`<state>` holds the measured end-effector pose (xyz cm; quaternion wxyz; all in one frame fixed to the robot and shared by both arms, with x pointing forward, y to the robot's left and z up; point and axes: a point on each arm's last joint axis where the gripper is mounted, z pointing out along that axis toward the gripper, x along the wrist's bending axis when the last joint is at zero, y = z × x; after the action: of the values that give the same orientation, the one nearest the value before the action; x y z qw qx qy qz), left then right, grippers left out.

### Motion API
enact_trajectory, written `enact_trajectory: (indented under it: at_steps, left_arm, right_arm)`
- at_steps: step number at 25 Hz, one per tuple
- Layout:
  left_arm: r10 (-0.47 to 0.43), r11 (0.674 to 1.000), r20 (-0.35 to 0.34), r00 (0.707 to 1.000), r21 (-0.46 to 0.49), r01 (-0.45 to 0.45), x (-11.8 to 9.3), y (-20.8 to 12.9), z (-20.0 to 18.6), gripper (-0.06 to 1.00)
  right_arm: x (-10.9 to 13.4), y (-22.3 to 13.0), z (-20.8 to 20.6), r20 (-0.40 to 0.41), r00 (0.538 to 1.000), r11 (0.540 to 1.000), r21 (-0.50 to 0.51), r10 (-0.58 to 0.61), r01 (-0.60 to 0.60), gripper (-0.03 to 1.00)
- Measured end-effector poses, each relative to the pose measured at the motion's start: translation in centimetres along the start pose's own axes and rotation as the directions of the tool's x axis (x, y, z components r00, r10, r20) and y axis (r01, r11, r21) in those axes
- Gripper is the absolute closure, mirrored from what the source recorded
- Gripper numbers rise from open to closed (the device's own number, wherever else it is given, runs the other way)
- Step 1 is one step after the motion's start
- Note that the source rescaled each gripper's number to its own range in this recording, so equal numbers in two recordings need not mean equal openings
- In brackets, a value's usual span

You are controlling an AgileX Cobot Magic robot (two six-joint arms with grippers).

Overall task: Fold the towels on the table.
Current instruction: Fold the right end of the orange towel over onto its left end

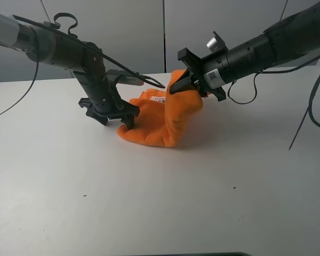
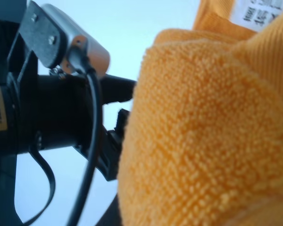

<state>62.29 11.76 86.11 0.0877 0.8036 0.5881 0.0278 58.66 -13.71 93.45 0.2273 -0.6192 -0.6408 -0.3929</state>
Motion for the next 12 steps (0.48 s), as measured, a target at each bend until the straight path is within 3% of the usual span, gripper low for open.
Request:
enact_trajectory:
  at_steps: [4, 12]
  left_arm:
    - [0.000, 1.000, 0.000, 1.000, -0.002, 0.000, 0.0, 0.0, 0.0, -0.05]
    - [0.002, 1.000, 0.000, 1.000, -0.002, -0.002, 0.0, 0.0, 0.0, -0.05]
  right_arm:
    - [0.5, 0.4, 2.0, 0.008, 1.000, 1.000, -0.006, -0.007, 0.007, 0.92]
    - [-1.4, 0.0, 5.6, 0.028, 0.997, 0.998, 0.001, 0.067, -0.067, 0.92]
